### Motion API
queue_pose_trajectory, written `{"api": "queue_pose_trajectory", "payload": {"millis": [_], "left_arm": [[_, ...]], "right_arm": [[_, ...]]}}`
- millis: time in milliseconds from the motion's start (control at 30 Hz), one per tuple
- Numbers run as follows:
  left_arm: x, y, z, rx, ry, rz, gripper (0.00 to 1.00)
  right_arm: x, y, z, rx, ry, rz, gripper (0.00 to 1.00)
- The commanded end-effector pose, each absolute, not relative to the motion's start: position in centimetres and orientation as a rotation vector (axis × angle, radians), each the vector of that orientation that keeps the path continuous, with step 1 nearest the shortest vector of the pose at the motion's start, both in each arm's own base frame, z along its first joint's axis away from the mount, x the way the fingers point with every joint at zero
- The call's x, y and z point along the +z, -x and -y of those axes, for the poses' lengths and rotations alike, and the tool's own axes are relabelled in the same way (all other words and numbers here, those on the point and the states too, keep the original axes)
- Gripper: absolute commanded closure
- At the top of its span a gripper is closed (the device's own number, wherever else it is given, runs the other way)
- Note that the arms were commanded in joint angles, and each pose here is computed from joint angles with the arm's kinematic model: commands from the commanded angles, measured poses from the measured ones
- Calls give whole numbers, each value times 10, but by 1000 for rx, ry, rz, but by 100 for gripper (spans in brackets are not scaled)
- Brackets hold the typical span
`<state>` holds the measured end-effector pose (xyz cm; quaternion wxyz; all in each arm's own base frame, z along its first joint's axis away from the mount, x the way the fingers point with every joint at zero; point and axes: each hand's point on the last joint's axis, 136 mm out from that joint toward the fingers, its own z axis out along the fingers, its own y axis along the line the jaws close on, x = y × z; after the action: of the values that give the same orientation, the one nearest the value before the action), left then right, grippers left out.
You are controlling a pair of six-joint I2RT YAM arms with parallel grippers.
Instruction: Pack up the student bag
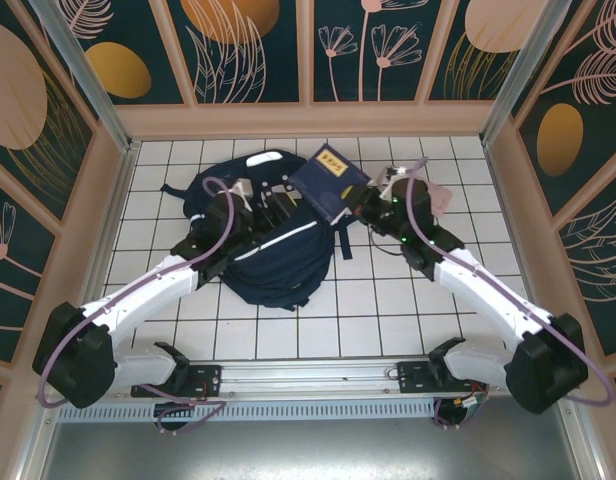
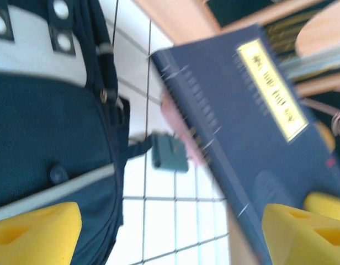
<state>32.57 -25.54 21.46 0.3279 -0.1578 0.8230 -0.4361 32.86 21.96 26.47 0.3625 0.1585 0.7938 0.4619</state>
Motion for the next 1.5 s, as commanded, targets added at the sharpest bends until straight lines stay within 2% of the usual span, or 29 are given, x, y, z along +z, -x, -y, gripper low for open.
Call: {"api": "queue_pose_trajectory", "payload": {"millis": [0, 167, 400, 567, 767, 867, 1100, 1467], "left_arm": [[169, -301, 259, -857, 179, -2379, 15], [150, -287, 268, -616, -69, -2506, 15], [121, -273, 258, -201, -357, -2642, 13], [103, -269, 256, 1, -570, -2657, 23], [99, -295, 251, 275, -682, -2623, 31], [89, -299, 258, 306, -739, -2638, 39], [76, -305, 265, 338, -810, -2645, 42], [90, -327, 248, 557, -748, -2544, 77]], "right_arm": [[252, -320, -182, 1038, -395, -2076, 100], [244, -311, -151, 959, -465, -2101, 100], [237, -308, -141, 939, -504, -2117, 100], [234, -310, -139, 961, -515, -2115, 100], [236, -310, -141, 978, -500, -2104, 100], [234, -308, -141, 980, -505, -2108, 100], [228, -307, -141, 985, -524, -2117, 100], [229, -305, -136, 964, -543, -2108, 100]]}}
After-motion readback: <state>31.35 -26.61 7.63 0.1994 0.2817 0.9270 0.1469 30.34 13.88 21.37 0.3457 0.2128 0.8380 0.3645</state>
